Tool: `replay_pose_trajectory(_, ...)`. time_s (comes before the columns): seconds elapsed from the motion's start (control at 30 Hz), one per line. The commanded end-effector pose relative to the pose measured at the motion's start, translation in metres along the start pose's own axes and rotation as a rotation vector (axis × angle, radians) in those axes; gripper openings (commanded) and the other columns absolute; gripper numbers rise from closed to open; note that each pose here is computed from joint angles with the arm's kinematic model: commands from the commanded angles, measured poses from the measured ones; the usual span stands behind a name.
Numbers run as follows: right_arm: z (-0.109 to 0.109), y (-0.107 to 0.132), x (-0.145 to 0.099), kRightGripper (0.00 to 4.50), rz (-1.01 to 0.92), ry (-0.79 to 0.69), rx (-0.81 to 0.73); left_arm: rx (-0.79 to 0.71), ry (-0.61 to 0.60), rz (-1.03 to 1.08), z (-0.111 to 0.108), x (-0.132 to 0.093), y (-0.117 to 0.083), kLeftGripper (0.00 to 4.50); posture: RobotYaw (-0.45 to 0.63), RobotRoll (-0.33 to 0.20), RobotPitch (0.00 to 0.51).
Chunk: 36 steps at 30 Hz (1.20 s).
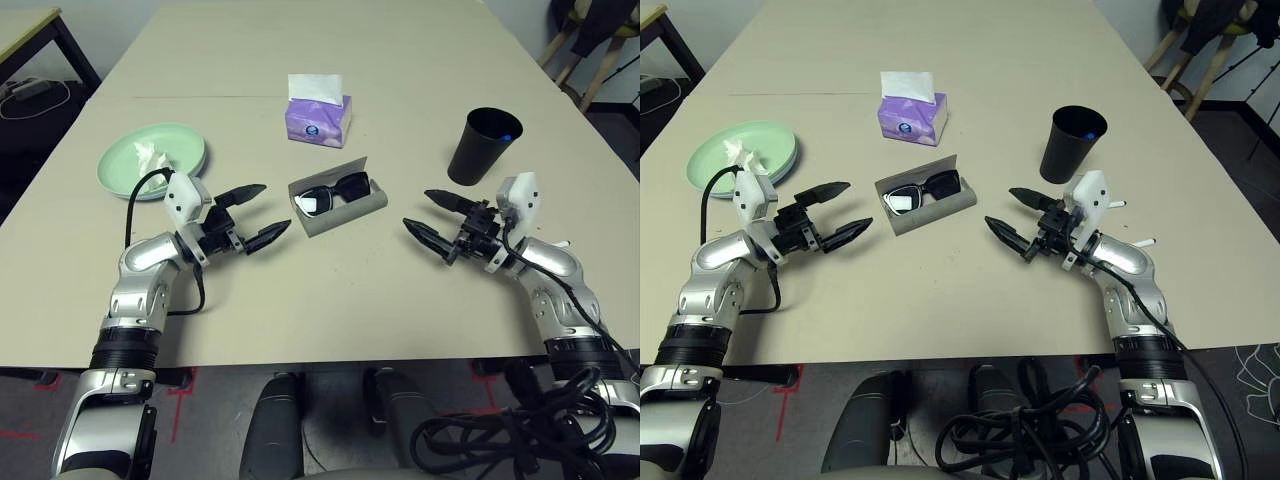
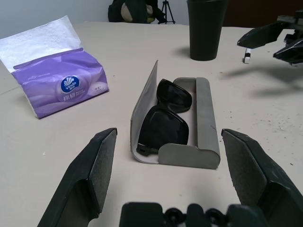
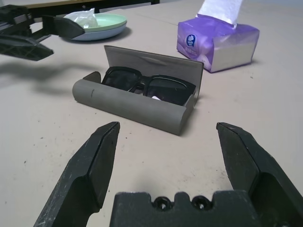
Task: Organize and tidy the items on the table.
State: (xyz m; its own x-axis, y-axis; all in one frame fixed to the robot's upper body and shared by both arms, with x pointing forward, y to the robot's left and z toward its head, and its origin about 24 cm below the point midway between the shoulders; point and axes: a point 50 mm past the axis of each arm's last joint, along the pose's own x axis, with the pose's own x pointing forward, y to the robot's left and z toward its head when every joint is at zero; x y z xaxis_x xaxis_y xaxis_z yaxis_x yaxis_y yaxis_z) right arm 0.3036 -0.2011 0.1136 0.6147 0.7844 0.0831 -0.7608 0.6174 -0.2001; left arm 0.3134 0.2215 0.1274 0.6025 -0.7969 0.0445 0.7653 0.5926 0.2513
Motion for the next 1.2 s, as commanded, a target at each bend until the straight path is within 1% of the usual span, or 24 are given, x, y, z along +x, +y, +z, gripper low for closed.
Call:
replay_pose_trajectory(0.03, -0.001, -0.003, -0.001, 4.48, -0.004, -0.029, -0.045, -0.038, 0.000, 0.022, -0.011, 0.008, -0.005, 4.50, 0.10, 0.000, 0.121)
replay_pose_trajectory(0.07, -0.001, -0.004, -0.001, 4.48, -0.004, -0.034, -0.051, -0.040, -0.002, 0.025, -0.012, 0.010, -0.005, 4.50, 0.10, 0.000, 0.120)
replay_pose_trajectory(0.17, 0.002, -0.006, 0.003, 4.50, -0.022, -0.065, -0.027, -0.031, 0.001, 0.046, -0.013, 0.012, -0.003, 3.87, 0.10, 0.000, 0.119)
replay_pose_trajectory(0.23, 0.004, -0.007, 0.005, 4.50, -0.031, -0.070, -0.021, -0.037, 0.000, 0.051, -0.014, 0.013, -0.002, 3.15, 0.09, 0.000, 0.119)
replay_pose_trajectory(0.27, 0.007, -0.008, 0.006, 4.50, -0.037, -0.073, -0.022, -0.033, 0.024, 0.069, -0.016, 0.013, 0.001, 2.72, 0.09, 0.000, 0.119)
replay_pose_trajectory(0.3, 0.009, -0.010, 0.008, 4.50, -0.044, -0.077, -0.022, -0.050, 0.042, 0.087, -0.018, 0.013, 0.004, 2.38, 0.09, 0.000, 0.118)
replay_pose_trajectory(0.4, 0.018, -0.013, 0.008, 4.50, -0.054, -0.108, -0.011, -0.101, 0.076, 0.209, -0.021, 0.015, 0.015, 1.13, 0.08, 0.000, 0.117)
replay_pose_trajectory(0.43, 0.019, -0.013, 0.007, 4.50, -0.051, -0.107, -0.014, -0.113, 0.080, 0.240, -0.021, 0.016, 0.018, 0.80, 0.07, 0.000, 0.117)
replay_pose_trajectory(0.5, 0.017, -0.012, 0.005, 4.50, -0.056, -0.086, -0.025, -0.117, 0.104, 0.289, -0.021, 0.020, 0.024, 0.02, 0.07, 0.000, 0.118)
replay_pose_trajectory(0.67, 0.017, -0.011, 0.005, 4.50, -0.060, -0.078, -0.029, -0.118, 0.152, 0.388, -0.022, 0.036, 0.032, 0.02, 0.07, 0.000, 0.121)
replay_pose_trajectory(0.73, 0.018, -0.011, 0.006, 4.50, -0.058, -0.080, -0.029, -0.122, 0.141, 0.383, -0.021, 0.047, 0.031, 0.02, 0.06, 0.000, 0.122)
replay_pose_trajectory(0.87, 0.018, -0.011, 0.007, 4.50, -0.060, -0.078, -0.032, -0.097, 0.113, 0.256, -0.019, 0.061, 0.019, 0.02, 0.05, 0.000, 0.121)
replay_pose_trajectory(0.97, 0.019, -0.013, 0.006, 4.50, -0.067, -0.077, -0.039, -0.099, 0.102, 0.142, -0.020, 0.067, 0.008, 0.02, 0.05, 0.000, 0.120)
replay_pose_trajectory(1.13, 0.019, -0.015, 0.004, 4.50, -0.077, -0.069, -0.042, -0.076, 0.045, -0.072, -0.014, 0.069, -0.010, 0.02, 0.05, 0.000, 0.119)
replay_pose_trajectory(1.2, 0.019, -0.015, 0.004, 4.50, -0.078, -0.068, -0.042, -0.061, 0.051, -0.159, -0.014, 0.065, -0.018, 0.02, 0.05, 0.000, 0.118)
